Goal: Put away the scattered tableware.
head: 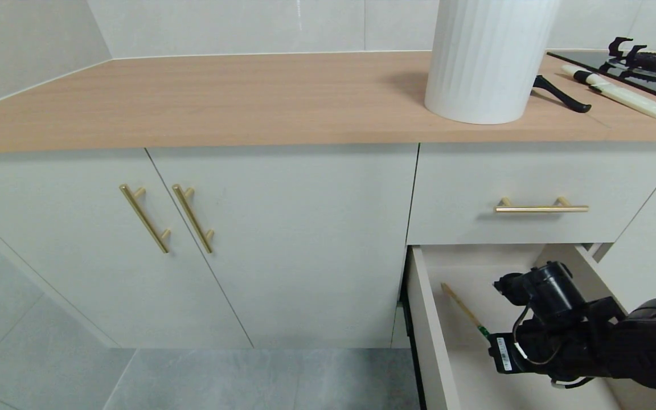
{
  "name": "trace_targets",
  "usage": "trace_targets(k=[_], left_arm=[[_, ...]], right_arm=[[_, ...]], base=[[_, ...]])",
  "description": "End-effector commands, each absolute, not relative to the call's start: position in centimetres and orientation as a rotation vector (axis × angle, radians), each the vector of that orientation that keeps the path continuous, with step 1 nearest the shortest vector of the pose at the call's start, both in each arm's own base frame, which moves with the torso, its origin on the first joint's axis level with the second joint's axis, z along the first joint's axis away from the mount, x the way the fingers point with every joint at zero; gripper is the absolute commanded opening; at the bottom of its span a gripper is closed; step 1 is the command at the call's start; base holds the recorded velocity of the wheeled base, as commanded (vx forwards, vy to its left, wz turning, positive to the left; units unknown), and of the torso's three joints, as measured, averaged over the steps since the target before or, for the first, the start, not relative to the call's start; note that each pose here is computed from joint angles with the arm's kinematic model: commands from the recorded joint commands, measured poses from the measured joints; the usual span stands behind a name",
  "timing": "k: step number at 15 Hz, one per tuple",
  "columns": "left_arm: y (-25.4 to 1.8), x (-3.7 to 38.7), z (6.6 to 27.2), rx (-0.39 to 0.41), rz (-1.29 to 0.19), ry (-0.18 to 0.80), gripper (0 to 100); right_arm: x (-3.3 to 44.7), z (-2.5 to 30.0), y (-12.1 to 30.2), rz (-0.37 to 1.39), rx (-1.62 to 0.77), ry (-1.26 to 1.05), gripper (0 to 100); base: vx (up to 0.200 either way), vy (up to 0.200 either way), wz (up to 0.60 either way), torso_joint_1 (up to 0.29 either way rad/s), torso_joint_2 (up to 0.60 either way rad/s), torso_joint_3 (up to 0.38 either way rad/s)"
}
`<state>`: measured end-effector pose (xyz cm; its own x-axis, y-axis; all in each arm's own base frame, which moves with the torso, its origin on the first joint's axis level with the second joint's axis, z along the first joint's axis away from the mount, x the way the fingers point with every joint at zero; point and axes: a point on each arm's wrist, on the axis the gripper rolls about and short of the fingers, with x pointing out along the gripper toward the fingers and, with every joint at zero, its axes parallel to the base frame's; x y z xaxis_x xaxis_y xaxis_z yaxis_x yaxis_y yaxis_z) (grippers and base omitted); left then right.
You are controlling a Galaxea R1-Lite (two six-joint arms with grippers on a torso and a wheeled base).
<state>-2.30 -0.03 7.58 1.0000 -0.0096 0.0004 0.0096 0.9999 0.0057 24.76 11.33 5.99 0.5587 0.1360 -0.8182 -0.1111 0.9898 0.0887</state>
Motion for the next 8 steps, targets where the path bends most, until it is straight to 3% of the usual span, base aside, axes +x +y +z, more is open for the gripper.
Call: trace_targets(k=[1,8], left_arm=[[0.0,-2.3,7.6,0.006,-0.009,0.0,100],[0.0,-2.3,7.6,0.006,-0.009,0.0,100]], right_arm=[[25.2,2.6,11.5,0.111,-0.01,1.044,0],[26.0,-0.5,12.3,0.052,-0.012,1.026,0]], base=[[0.0,0.0,0.0,0.0,0.0,0.0],[0.0,0.0,0.0,0.0,0.0,0.0]])
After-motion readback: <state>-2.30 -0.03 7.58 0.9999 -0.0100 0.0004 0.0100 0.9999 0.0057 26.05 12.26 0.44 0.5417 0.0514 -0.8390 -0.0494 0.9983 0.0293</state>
